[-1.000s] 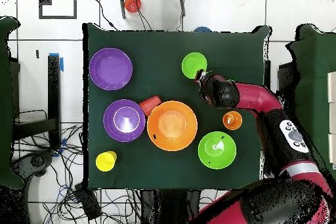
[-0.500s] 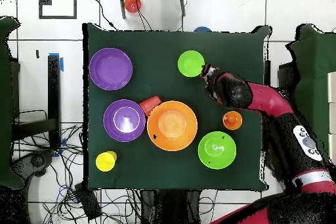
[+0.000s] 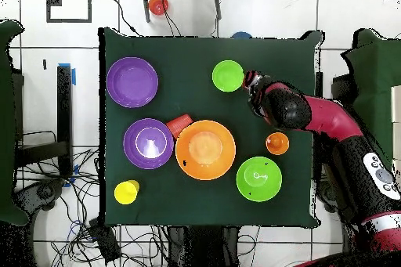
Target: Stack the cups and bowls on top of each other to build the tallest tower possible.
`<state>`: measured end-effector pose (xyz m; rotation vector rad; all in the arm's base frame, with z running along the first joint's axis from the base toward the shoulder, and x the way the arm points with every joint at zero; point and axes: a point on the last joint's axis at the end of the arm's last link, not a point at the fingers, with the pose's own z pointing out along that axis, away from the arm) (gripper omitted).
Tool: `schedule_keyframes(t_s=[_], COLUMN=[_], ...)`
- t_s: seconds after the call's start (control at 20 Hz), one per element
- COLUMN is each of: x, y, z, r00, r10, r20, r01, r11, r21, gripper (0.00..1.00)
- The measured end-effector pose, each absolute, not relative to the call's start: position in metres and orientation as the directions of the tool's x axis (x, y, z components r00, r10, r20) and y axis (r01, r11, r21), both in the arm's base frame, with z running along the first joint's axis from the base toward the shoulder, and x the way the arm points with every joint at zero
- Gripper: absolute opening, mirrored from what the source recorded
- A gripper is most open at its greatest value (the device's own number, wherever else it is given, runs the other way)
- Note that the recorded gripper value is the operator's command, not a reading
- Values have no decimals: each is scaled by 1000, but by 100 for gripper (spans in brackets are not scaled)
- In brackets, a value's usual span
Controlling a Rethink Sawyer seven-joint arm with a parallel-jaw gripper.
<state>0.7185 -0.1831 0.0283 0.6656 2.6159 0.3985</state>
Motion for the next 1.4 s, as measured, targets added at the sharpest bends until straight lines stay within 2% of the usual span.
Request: schedule_keyframes(t_s=[0.45,1.0,1.4], x=[717,699,677], y=[-179,-178,-169], z=[40,18,-6], r00=[-809,-847,-894], r10=[486,411,336], r20=[-331,-339,-296], r01=[368,327,293], r11=[857,903,939], r21=[360,278,182], gripper=[100,100,100])
